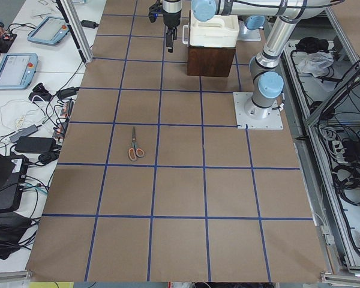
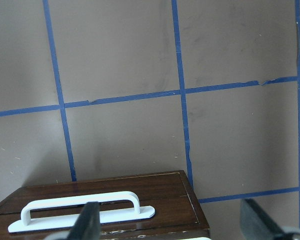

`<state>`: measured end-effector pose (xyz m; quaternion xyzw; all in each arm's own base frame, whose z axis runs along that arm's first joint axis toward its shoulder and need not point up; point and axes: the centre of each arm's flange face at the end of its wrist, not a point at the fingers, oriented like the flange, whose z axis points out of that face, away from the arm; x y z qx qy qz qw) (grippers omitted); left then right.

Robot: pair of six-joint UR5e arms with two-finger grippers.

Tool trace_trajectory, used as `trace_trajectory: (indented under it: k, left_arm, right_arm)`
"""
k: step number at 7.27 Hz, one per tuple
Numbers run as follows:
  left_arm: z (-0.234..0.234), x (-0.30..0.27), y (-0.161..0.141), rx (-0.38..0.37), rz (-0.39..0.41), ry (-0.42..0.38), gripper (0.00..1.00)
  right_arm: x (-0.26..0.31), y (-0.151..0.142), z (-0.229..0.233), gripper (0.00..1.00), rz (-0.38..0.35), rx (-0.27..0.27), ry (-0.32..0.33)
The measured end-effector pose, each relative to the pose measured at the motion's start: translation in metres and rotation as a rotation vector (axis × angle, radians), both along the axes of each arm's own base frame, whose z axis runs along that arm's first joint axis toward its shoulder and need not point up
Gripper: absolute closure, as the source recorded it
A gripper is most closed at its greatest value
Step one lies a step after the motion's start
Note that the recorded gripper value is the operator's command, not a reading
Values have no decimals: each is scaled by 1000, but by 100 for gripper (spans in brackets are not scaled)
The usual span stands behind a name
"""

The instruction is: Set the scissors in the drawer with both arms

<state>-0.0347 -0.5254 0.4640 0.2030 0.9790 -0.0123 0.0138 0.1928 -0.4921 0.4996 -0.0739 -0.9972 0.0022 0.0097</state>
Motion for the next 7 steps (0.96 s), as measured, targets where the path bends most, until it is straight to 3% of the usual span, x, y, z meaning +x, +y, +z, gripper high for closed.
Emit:
trace_trajectory:
  k: [1, 3, 5, 7]
  left_arm:
    - [-13, 33, -26, -38, -115, -48, 0]
    - [-49, 101, -67, -8, -355, -122, 1]
    - [-113, 178, -104, 39, -727, -143, 6]
    - [-176, 214, -136, 68, -1045, -146, 6]
  right_arm:
    - [2, -5, -8, 0, -108, 7, 2]
    - [9, -25, -32, 0, -338, 10, 4]
    - [25, -37, -57, 0, -585, 26, 7]
    - [61, -41, -87, 0, -786, 45, 30]
